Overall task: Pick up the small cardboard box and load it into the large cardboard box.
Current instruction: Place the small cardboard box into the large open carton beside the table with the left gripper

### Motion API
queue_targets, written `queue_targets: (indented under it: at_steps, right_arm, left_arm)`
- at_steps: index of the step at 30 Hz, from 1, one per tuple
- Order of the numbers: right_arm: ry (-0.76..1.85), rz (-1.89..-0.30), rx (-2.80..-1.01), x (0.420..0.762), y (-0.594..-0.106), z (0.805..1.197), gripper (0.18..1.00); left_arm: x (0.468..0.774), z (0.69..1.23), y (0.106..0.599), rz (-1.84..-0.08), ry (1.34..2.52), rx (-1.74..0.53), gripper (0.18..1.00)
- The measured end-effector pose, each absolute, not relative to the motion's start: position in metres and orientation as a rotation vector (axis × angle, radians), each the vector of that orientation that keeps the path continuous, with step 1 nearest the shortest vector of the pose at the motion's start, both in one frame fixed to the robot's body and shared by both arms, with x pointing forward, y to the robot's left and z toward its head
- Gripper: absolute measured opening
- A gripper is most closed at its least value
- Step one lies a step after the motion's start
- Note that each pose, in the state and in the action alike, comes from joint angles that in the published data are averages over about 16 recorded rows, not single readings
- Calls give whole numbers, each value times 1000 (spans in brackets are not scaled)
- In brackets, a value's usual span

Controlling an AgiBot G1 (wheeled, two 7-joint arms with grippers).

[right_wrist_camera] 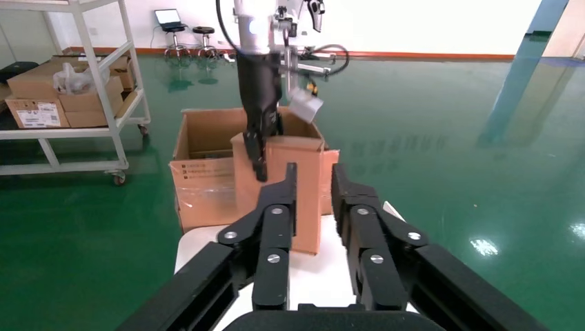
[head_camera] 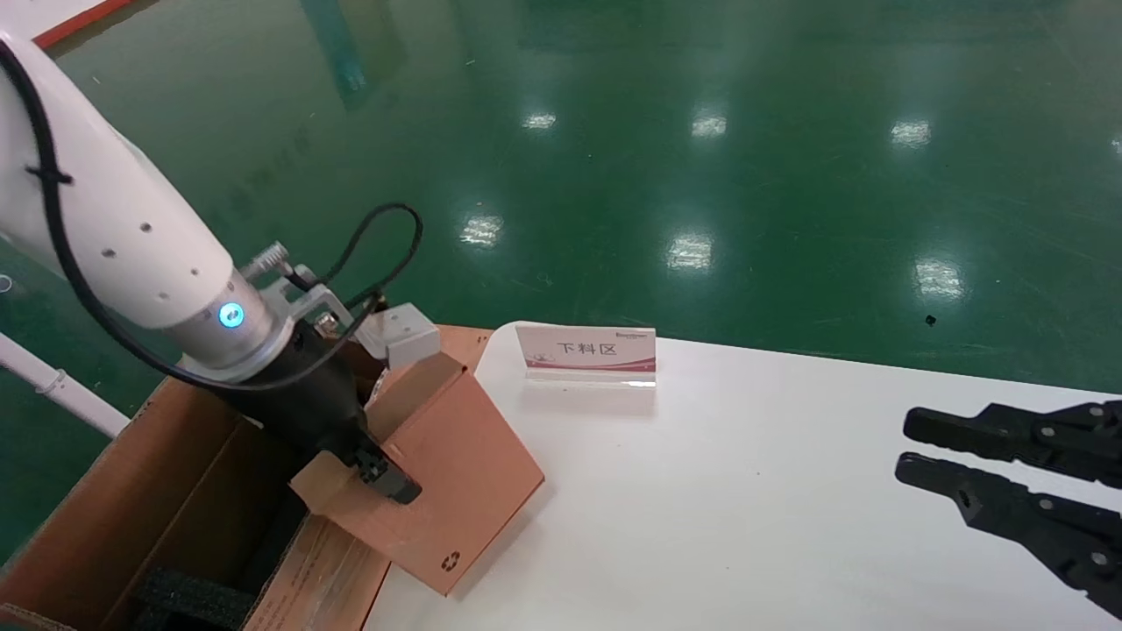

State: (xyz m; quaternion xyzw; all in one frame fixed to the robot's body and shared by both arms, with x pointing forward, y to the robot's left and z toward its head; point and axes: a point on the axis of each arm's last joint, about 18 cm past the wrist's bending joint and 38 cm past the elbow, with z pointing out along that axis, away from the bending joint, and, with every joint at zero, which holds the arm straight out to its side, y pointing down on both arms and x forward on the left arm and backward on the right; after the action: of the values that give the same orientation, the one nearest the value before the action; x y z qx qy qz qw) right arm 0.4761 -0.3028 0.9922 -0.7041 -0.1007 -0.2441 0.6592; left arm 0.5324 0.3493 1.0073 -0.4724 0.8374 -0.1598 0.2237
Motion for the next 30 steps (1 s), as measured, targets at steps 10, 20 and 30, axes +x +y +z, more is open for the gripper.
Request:
queue_targets:
  at_steps: [10, 20, 30]
  right_arm:
    - [-228, -553, -1594, 476, -303, 992, 249]
    - [-228, -553, -1594, 476, -303, 992, 196]
    - [-228, -553, -1594, 476, -303, 992, 191]
  left_arm:
    - [495, 1089, 375, -521, 2105, -1279, 428]
    - [444, 1142, 413, -579, 1909, -1312, 426]
    - [439, 1115, 445, -356, 1885, -1505, 425]
